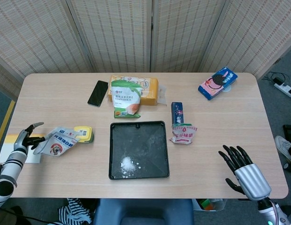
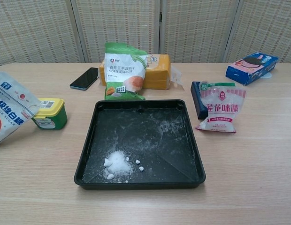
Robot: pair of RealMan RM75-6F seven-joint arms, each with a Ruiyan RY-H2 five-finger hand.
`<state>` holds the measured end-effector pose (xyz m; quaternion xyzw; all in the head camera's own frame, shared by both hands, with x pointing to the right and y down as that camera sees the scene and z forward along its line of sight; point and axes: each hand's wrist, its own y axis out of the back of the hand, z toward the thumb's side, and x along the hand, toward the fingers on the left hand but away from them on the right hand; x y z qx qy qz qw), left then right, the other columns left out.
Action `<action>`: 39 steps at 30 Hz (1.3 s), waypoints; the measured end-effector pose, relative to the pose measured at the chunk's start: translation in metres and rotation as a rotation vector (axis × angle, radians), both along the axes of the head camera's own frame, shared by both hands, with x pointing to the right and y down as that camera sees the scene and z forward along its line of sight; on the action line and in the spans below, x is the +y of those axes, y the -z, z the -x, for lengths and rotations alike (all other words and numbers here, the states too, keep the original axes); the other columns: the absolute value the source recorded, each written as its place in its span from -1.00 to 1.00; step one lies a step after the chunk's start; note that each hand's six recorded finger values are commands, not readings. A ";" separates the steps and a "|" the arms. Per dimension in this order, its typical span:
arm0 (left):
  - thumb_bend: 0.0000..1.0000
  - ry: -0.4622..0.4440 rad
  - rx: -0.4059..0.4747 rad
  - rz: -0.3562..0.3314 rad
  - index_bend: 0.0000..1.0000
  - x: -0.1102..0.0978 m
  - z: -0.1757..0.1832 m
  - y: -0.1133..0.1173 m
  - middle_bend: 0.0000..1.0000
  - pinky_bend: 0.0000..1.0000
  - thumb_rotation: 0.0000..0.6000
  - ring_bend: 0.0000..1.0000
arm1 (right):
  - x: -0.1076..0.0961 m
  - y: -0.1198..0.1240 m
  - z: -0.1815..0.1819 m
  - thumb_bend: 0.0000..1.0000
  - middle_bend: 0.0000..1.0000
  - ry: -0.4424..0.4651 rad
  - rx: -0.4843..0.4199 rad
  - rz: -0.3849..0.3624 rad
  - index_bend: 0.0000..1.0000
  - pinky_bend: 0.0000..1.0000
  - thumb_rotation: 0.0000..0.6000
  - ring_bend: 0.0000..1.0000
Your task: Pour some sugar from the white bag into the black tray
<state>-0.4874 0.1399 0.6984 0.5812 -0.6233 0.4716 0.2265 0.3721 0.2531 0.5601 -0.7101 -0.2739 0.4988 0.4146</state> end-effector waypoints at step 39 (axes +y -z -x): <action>-0.65 -0.881 -0.459 -0.563 -0.73 0.092 -0.010 0.166 -0.93 -0.75 1.00 -1.00 | -0.015 0.014 -0.023 -0.42 -1.00 -0.131 0.030 -0.089 -1.00 -1.00 1.00 -1.00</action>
